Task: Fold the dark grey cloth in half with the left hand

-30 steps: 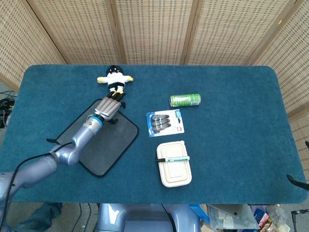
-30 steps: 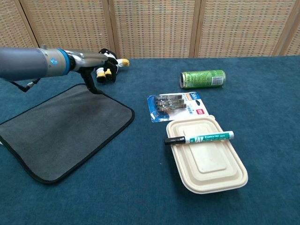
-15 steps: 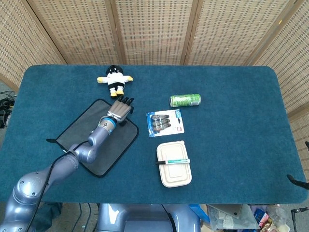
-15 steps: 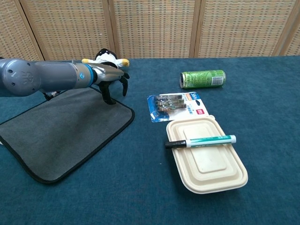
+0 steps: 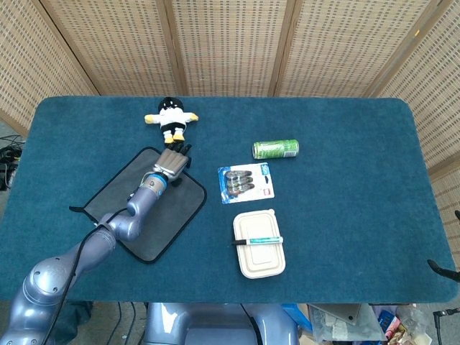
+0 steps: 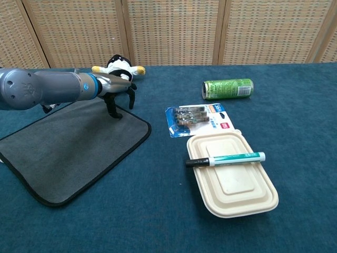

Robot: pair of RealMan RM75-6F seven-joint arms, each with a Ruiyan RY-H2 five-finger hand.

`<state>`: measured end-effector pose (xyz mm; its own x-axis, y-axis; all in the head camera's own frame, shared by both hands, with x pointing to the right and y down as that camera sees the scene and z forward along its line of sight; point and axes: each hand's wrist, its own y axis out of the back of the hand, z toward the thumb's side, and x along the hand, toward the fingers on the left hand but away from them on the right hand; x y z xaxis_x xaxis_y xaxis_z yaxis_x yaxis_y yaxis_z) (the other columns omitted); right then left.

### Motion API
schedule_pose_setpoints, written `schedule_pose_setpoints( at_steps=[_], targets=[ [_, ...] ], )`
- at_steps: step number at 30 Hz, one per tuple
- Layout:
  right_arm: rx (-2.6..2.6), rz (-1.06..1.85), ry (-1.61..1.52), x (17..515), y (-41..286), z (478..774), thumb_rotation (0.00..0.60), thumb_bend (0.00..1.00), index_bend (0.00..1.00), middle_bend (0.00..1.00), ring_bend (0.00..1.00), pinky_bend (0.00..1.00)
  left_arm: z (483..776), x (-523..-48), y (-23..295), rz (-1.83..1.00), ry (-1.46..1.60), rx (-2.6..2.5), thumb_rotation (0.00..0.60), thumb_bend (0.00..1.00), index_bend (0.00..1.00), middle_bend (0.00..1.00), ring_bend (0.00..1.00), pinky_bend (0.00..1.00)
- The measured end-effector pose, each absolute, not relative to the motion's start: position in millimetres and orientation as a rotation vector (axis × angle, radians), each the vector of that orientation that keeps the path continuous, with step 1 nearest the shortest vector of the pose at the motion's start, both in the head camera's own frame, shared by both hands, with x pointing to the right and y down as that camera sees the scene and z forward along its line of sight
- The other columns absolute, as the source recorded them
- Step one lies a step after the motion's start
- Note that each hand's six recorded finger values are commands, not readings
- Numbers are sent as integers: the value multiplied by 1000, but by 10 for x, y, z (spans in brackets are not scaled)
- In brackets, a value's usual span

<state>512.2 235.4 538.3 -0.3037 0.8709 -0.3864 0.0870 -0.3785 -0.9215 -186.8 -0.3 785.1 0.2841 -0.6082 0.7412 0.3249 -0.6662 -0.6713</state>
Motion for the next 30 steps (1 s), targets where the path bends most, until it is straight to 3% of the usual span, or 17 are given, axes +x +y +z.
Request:
schedule_pose_setpoints(
  at_steps=[6, 11, 21, 30],
  targets=[
    [-1349, 1744, -1252, 5126, 2354, 5381, 600, 0, 0, 0, 0, 0, 7863, -1849, 8, -1494, 255, -1765, 600, 379, 417, 0, 0, 0],
    [-1350, 1744, -1254, 5129, 2356, 5381, 600, 0, 0, 0, 0, 0, 7859, -1838, 4, -1491, 263, -1763, 600, 380, 560, 0, 0, 0],
    [-1355, 1740, -1258, 5128, 2357, 5378, 600, 0, 0, 0, 0, 0, 7846, -1869, -23, -1497, 291, -1737, 600, 382, 561, 0, 0, 0],
    [-1362, 1736, -1257, 5117, 2357, 5375, 600, 0, 0, 0, 0, 0, 7847, -1871, 4, -1496, 284, -1733, 600, 554, 626, 0, 0, 0]
  ],
)
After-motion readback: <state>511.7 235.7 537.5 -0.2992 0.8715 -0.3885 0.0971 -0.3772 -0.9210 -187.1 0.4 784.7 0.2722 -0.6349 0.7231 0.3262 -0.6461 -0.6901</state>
